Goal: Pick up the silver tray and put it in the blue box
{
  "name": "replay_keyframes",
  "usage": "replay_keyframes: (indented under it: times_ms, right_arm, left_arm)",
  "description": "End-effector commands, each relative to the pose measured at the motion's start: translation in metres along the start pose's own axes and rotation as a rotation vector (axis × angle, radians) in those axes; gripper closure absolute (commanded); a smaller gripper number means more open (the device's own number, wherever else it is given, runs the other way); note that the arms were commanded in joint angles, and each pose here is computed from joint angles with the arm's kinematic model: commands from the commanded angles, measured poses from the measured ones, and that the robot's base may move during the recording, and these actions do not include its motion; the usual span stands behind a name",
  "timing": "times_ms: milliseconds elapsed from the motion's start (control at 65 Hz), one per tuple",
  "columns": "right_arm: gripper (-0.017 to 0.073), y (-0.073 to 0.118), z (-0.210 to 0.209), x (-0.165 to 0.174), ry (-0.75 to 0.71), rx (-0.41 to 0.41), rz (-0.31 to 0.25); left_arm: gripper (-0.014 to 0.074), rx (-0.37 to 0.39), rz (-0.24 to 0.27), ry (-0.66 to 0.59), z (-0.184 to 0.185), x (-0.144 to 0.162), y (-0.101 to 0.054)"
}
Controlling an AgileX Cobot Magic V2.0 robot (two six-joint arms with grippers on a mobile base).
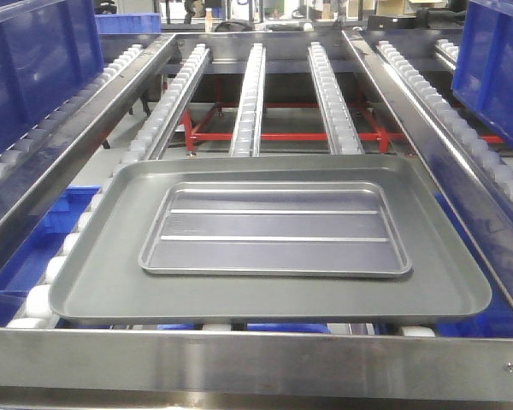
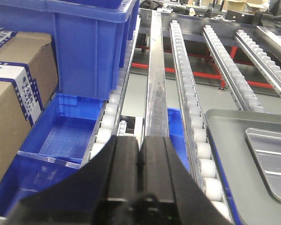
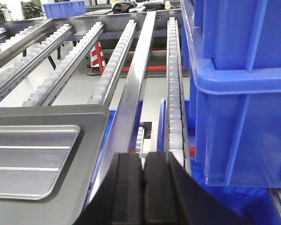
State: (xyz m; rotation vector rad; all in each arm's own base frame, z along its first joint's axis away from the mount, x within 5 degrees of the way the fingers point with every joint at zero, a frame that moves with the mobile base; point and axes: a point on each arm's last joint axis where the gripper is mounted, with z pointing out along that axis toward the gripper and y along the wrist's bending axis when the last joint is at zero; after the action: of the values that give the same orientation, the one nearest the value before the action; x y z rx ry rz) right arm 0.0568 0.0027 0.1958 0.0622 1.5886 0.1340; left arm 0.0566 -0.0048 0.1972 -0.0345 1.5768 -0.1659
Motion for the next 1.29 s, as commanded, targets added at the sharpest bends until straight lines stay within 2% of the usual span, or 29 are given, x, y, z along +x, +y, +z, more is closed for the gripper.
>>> replay_keyframes:
  times_ms: [0, 662, 785, 908, 954, 1015, 1077, 1169, 1277]
  right_arm:
    - [0.0507, 0.001, -0.002, -0.008, -0.102, -0.006, -0.011]
    - [0.0507, 0.001, -0.002, -0.01, -0.126, -0.009, -0.011]
    - [0.0507, 0.002, -0.003, -0.015, -0.174, -0.015, -0.011]
    - [0.0507, 0.006, -0.011, -0.048, -0.292, -0.033, 0.014]
    - [0.0507, 0.008, -0.016, -0.066, -0.326, -0.038, 0.014]
    - [0.0507, 0.011, -0.021, -0.089, -0.348, -0.041, 0.014]
    - [0.0507, 0.014, -0.023, -0.114, -0.348, -0.04, 0.014]
    - [0.0492, 0.017, -0.015, -0.141, -0.288, -0.034, 0.014]
    - [0.0374, 0.021, 0.004, -0.163, -0.199, -0.031, 0.015]
  left_arm:
    - [0.0692, 0.013, 0.002, -0.104, -0.002, -0.009, -0.001]
    - [0.0692, 0.013, 0.002, -0.104, -0.002, -0.009, -0.001]
    - [0.0692, 0.021, 0.002, -0.165, -0.003, -0.015, -0.002]
    - [0.0692, 0.039, 0.002, -0.31, -0.009, -0.046, -0.006]
    - [0.0692, 0.04, 0.026, -0.323, -0.012, -0.061, -0.008]
    - [0.0692, 0.036, 0.082, -0.333, -0.016, -0.087, -0.012]
    - [0.069, 0.023, 0.124, -0.316, -0.019, -0.114, -0.015]
    - [0.0675, 0.01, 0.123, -0.257, -0.015, -0.147, -0.018]
    - [0.0593, 0.014, 0.108, -0.148, 0.001, -0.178, -0.022]
